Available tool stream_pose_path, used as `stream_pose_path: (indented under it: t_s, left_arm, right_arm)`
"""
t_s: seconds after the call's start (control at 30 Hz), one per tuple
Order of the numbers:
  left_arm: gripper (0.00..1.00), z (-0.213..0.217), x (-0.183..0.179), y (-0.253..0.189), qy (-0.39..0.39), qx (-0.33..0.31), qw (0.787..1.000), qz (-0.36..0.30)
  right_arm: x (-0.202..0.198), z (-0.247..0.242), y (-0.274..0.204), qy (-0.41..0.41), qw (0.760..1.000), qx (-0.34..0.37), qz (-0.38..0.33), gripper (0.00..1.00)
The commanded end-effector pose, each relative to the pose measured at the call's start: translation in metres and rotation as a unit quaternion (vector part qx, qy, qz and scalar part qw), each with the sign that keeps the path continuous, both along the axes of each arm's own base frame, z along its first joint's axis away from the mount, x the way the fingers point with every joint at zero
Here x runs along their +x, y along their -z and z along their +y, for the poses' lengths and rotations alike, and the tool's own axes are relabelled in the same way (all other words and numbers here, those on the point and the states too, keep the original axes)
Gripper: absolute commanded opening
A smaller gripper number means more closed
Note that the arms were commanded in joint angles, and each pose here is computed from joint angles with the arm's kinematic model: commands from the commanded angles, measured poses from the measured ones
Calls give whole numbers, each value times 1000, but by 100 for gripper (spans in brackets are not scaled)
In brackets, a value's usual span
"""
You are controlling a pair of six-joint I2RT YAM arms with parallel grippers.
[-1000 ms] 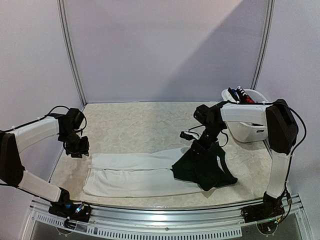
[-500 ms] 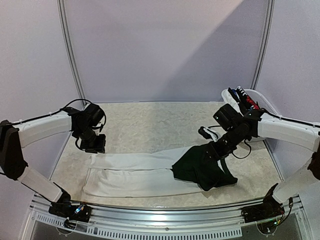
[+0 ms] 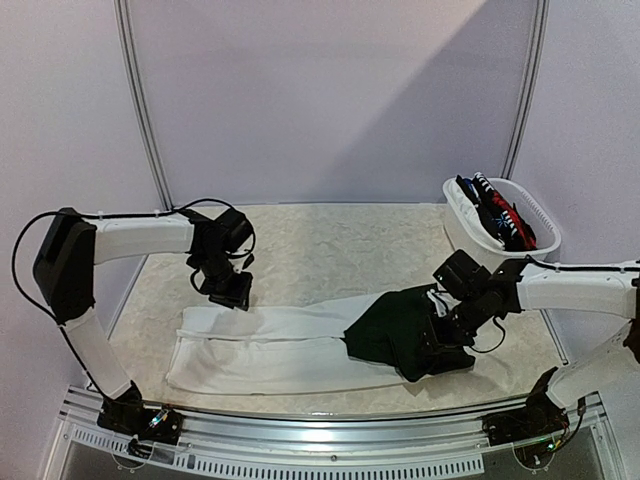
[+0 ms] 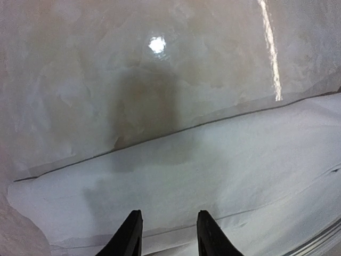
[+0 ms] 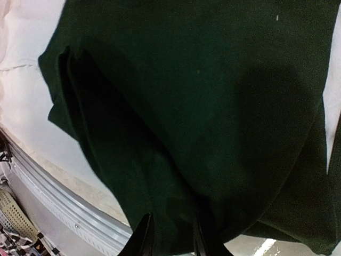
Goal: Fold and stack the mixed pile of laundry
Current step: Rotate the rectangle-folded T-shirt at the center of the board.
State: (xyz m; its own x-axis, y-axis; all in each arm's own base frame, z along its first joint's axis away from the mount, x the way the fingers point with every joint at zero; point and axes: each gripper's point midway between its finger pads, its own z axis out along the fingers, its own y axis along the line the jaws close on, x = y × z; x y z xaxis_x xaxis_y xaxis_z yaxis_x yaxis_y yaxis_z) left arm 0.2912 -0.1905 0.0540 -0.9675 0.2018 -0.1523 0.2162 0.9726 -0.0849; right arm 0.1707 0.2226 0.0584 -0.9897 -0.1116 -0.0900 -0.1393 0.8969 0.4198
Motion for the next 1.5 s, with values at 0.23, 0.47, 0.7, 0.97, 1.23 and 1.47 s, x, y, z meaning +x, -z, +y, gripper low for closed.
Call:
stream_pose_path:
  t_s: [0.23, 0.47, 0.7, 0.97, 1.23, 1.47]
  left_arm:
    - [34, -1, -5, 36, 21, 31, 998, 43]
    - [34, 18, -11, 52, -3, 57, 996, 68]
    - [34, 37, -25, 61, -28, 68, 993, 91]
    - [33, 42, -51, 72, -64, 57, 988, 132]
    - [33, 34, -76, 76, -109, 19, 978, 174]
    - [33, 11, -102, 79, -145, -23, 967, 210]
  right_arm:
    - [8, 5, 50, 40, 996, -52, 61, 19]
    - [27, 9, 65, 23, 991, -107, 82, 14]
    - [67, 16, 70, 26, 989, -111, 90, 13]
    - [141, 47, 73, 6, 992, -89, 84, 13]
    - [219, 83, 65, 15, 997, -32, 70, 13]
    - [256, 103, 73, 41, 995, 22, 83, 13]
